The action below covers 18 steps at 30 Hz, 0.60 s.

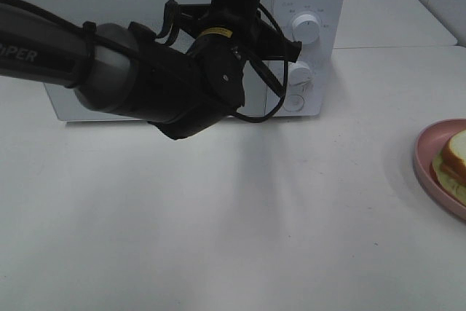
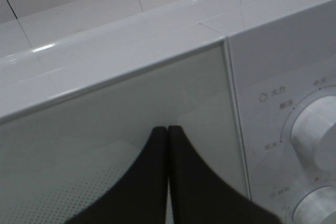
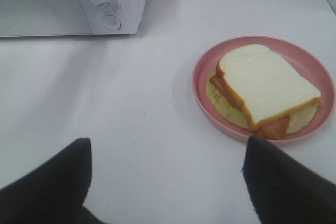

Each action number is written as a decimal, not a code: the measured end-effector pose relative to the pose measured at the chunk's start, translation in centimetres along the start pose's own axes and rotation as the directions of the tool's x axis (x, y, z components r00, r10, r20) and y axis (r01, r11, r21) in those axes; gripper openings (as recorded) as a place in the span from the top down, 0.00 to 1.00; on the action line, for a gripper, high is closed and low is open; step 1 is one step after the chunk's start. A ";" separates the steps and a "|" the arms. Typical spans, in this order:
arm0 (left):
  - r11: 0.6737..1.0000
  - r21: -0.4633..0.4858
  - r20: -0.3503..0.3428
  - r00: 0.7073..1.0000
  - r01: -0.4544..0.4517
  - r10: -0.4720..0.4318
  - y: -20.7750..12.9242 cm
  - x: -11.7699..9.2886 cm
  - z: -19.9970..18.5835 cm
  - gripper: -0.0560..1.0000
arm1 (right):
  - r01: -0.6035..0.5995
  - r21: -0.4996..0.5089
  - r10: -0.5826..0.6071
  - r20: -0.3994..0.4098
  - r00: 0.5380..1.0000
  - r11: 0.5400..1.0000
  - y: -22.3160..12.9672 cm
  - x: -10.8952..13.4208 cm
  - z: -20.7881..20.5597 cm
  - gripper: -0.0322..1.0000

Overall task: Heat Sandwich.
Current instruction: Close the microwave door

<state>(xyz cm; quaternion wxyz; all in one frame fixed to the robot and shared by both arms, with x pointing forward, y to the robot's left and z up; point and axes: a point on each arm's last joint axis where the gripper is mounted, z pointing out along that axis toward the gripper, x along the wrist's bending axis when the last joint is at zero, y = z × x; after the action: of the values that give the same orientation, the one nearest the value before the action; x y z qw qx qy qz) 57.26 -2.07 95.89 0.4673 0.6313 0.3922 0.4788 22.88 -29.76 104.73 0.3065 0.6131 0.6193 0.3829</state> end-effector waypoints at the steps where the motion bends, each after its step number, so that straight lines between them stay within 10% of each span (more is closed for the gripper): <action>1: 1.000 0.002 -0.001 1.000 0.000 0.000 0.0 0.0 0.0 0.95 | 0.000 0.000 0.000 0.000 1.000 1.000 0.0 0.0 0.0 0.22; 18: 0.981 0.141 0.047 0.989 0.134 -0.142 2.4 1.4 -0.7 0.95 | 0.000 0.000 0.000 0.000 1.000 1.000 0.0 0.0 0.0 0.22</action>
<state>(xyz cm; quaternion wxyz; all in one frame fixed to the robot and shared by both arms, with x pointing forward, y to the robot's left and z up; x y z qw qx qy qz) 56.98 -1.22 98.63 0.4656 0.6468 0.4536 0.3988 22.88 -29.76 104.73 0.3065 0.6131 0.6193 0.3829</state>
